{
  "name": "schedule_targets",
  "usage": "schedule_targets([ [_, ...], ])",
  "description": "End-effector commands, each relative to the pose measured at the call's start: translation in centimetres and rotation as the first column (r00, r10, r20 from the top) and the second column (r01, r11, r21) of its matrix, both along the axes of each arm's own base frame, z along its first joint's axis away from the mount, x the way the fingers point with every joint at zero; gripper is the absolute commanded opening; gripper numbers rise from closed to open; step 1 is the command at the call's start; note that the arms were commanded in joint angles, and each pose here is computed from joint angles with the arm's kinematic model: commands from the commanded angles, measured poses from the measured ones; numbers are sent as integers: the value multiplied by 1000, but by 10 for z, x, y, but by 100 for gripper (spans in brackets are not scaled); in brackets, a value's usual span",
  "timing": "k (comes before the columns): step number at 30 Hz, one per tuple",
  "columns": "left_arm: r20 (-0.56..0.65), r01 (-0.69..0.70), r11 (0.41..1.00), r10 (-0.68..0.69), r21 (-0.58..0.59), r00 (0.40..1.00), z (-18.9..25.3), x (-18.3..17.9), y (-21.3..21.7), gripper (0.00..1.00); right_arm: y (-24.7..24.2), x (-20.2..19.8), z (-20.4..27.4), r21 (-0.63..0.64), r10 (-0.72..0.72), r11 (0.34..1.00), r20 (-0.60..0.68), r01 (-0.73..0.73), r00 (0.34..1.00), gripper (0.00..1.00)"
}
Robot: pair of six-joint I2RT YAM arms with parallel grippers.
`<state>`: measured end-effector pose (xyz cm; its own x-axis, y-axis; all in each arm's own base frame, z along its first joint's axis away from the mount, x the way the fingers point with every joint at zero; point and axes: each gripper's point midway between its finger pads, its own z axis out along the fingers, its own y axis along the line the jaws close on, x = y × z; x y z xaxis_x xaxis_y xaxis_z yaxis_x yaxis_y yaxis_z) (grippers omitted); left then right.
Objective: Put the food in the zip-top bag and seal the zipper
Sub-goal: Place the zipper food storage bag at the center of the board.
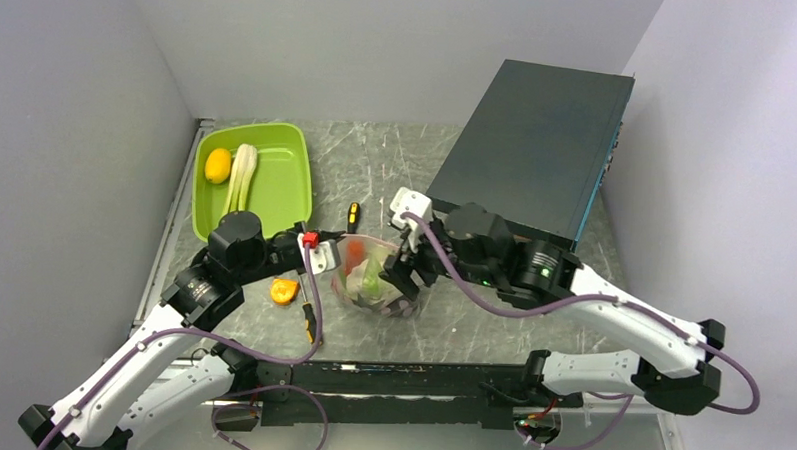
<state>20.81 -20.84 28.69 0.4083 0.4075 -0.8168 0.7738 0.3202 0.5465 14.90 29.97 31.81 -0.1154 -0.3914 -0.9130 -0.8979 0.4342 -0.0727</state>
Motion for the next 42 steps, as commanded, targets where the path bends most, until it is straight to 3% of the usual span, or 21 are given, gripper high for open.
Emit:
schedule_targets([
  [1, 27, 67, 998, -67, -21, 997, 10, -10, -6, 0, 20, 19, 12, 69, -25, 997, -44, 28, 999, 79],
  [6, 21, 103, 994, -102, -24, 995, 11, -16, -9, 0, 32, 19, 7, 96, 22, 995, -115, -11, 993, 74],
  [9, 18, 127, 991, -127, -28, 992, 11, -20, -11, 0, 37, 20, 5, 107, 33, 994, -143, -18, 989, 58],
  [14, 19, 137, 990, -137, -35, 990, 13, -22, -12, 0, 38, 26, -1, 98, 5, 995, -174, 12, 985, 40],
  [21, 27, 133, 990, -132, -45, 991, 16, -22, -11, 0, 41, 27, -14, 81, -1, 997, -198, 18, 980, 36],
  [25, 33, 132, 990, -130, -54, 991, 19, -23, -11, 0, 40, 30, -15, 89, -22, 995, -196, 41, 980, 7],
  [26, 34, 117, 991, -115, -60, 993, 21, -20, -10, 3, 38, 33, -14, 87, -46, 994, -192, 64, 980, 1],
  [28, 45, 73, 995, -70, -71, 997, 25, -15, -6, 16, 28, 43, -13, 77, -129, 986, -181, 145, 975, 0],
  [29, 51, 53, 996, -49, -74, 997, 26, -12, -3, 27, 21, 48, -12, 72, -175, 979, -168, 189, 970, 0],
  [31, 69, -8, 995, 15, -102, 997, 32, -5, 3, 52, 5, 54, -10, 67, -250, 963, -145, 262, 957, 0],
  [32, 81, -53, 991, 63, -125, 995, 37, 0, 9, 83, -4, 55, -8, 72, -281, 954, -136, 293, 950, 0],
  [33, 96, -79, 986, 94, -144, 991, 41, 2, 13, 97, -11, 55, -5, 78, -304, 946, -129, 315, 944, 0],
  [38, 173, -247, 930, 301, -273, 938, 65, 17, 44, 100, -60, 49, 13, 96, -409, 904, -96, 418, 907, 0],
  [42, 171, -410, 841, 489, -352, 856, 77, 32, 77, 100, -100, 38, 32, 110, -475, 869, -84, 482, 876, 0],
])
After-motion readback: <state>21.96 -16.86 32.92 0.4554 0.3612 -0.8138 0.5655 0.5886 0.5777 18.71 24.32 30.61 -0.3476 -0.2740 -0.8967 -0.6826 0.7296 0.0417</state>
